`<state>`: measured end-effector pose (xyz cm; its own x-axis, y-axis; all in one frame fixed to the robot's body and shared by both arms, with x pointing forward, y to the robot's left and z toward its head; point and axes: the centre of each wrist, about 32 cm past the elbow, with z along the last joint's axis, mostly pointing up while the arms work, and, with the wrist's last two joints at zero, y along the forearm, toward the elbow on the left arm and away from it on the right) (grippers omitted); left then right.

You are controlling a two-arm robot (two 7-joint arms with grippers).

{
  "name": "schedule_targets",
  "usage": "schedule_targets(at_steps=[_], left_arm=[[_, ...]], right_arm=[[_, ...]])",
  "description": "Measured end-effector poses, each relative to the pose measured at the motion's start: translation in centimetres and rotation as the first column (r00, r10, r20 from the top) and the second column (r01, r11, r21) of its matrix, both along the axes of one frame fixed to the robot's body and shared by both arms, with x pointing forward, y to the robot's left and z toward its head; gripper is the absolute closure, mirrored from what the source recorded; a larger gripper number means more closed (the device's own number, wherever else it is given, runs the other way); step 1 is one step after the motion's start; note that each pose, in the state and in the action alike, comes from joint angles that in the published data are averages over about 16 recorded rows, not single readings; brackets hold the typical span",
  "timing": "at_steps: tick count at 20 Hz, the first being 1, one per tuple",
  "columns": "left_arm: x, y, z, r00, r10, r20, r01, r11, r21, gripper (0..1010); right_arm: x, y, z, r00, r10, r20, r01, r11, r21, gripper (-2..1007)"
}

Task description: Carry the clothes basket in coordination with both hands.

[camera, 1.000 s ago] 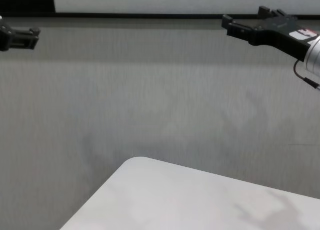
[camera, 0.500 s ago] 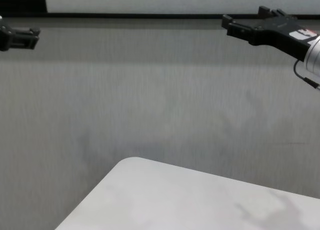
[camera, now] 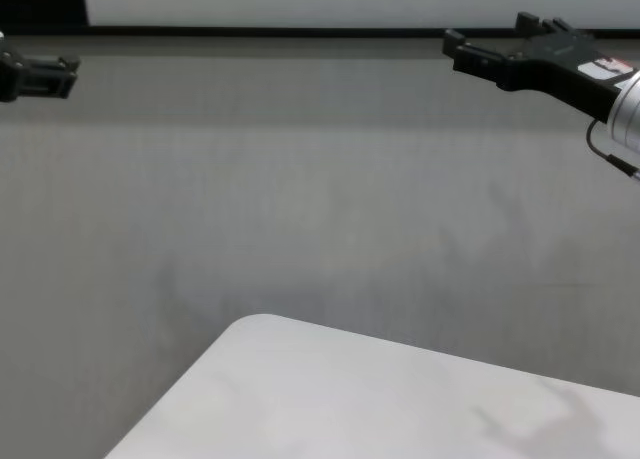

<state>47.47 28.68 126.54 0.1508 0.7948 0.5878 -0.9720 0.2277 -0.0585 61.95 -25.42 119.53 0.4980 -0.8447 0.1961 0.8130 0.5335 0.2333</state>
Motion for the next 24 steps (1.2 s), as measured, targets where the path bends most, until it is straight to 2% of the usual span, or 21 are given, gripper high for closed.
schedule_targets(at_steps=[24], left_arm=[[0.00,0.00,0.00,1.0000,0.000,0.000,0.000,1.000,0.000,8]], right_arm=[[0.00,0.00,0.00,1.0000,0.000,0.000,0.000,1.0000,0.000,4]])
